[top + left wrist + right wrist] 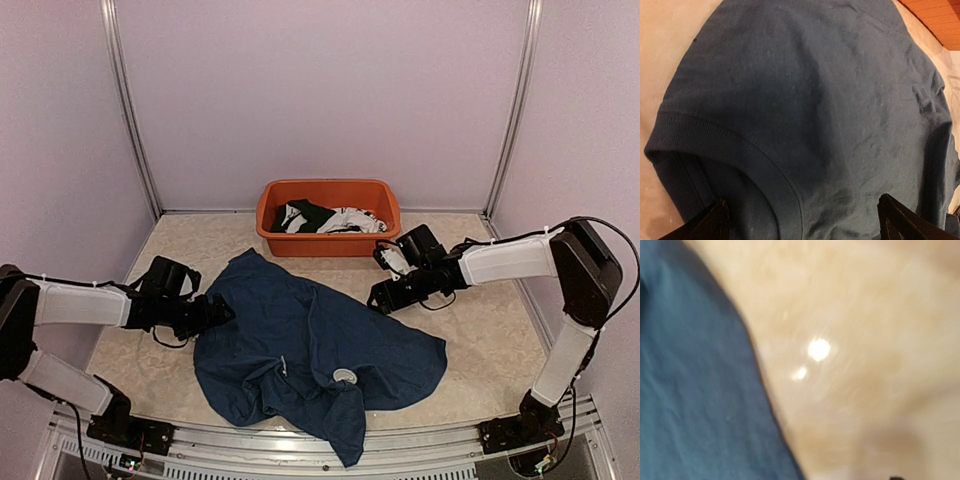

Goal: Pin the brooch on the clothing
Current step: Flatten out the clothing with brooches at the center of the board.

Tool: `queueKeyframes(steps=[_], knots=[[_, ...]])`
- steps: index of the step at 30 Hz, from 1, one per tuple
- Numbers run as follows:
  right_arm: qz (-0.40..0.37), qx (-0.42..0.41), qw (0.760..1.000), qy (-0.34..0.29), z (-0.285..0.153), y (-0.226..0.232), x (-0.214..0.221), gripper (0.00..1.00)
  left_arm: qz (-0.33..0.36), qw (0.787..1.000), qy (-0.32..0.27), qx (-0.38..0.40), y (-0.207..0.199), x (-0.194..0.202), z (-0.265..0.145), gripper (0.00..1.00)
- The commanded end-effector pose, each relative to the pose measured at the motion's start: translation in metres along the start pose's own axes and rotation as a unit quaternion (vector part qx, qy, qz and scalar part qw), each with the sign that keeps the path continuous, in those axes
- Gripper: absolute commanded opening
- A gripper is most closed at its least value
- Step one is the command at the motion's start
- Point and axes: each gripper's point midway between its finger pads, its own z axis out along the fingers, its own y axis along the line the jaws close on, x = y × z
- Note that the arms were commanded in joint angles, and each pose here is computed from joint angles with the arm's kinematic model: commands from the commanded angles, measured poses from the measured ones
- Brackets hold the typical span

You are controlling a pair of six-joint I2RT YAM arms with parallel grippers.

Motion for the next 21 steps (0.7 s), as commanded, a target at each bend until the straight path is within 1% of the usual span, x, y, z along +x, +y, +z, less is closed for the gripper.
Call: queueKeyframes(steps=[1,4,9,11,13,14,15,17,19,20,21], knots=[[0.014,-0.058,0.998,0.019,0.024,0.017,0.006,0.73,-0.031,0.999,0.014,0.014,0.002,-0.004,0.013,0.99],[0.018,-0.098,0.994,0.036,0.036,0.027,0.019,0.69,-0.048,0.998,0.033,0.004,0.009,0.002,0.024,0.99],[0.028,-0.148,0.988,0.032,0.036,0.043,0.029,0.65,-0.06,0.997,0.055,-0.015,0.022,0.013,0.034,0.98],[0.027,-0.164,0.986,0.027,0.036,0.049,0.03,0.64,-0.062,0.996,0.061,-0.022,0.025,0.016,0.035,0.95],[0.026,-0.167,0.985,0.035,0.039,0.05,0.035,0.61,-0.067,0.995,0.063,-0.027,0.03,0.019,0.034,0.92],[0.027,-0.167,0.985,0.038,0.041,0.05,0.037,0.57,-0.07,0.995,0.064,-0.029,0.032,0.02,0.033,0.89],[0.028,-0.166,0.985,0.045,0.045,0.049,0.04,0.52,-0.074,0.995,0.063,-0.029,0.034,0.02,0.031,0.85],[0.032,-0.162,0.985,0.052,0.051,0.047,0.044,0.37,-0.083,0.994,0.064,-0.027,0.037,0.019,0.028,0.77],[0.037,-0.151,0.986,0.058,0.056,0.042,0.048,0.24,-0.09,0.994,0.06,-0.023,0.039,0.015,0.024,0.73],[0.038,-0.14,0.988,0.059,0.059,0.039,0.049,0.13,-0.091,0.994,0.058,-0.025,0.04,0.014,0.022,0.72],[0.038,-0.118,0.991,0.055,0.06,0.032,0.047,0.0,-0.089,0.994,0.055,-0.028,0.041,0.012,0.02,0.7]])
